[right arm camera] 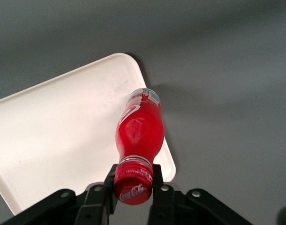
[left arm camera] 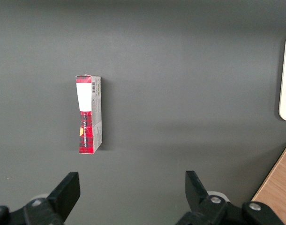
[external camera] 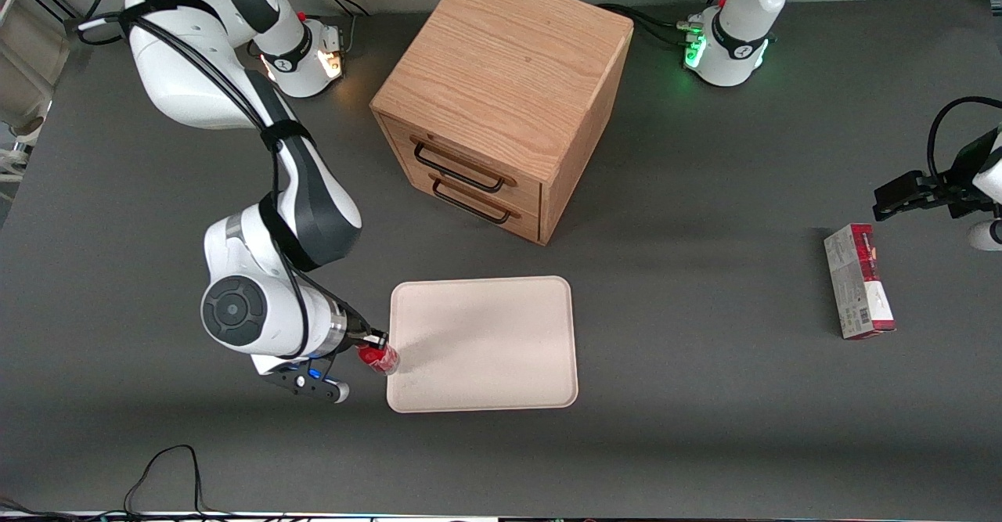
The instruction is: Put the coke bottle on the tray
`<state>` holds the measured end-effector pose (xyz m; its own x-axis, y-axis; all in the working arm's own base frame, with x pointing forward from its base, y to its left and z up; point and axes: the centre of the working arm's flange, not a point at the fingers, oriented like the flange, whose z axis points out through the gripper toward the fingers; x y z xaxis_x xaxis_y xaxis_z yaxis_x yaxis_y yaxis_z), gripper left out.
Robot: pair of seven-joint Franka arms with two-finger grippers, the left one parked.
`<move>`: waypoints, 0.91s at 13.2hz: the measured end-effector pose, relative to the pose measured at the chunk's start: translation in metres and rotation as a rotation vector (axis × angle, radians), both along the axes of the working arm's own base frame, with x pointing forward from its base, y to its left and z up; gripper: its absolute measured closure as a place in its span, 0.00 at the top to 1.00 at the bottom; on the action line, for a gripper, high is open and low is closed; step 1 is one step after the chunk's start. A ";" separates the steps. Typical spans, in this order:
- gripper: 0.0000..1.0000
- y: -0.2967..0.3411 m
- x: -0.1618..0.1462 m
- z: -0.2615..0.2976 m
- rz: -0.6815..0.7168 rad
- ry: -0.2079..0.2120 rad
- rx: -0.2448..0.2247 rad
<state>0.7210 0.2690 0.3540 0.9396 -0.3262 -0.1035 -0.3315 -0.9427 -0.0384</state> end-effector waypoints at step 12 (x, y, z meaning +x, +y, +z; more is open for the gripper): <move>0.30 0.023 0.001 -0.030 -0.147 -0.012 0.013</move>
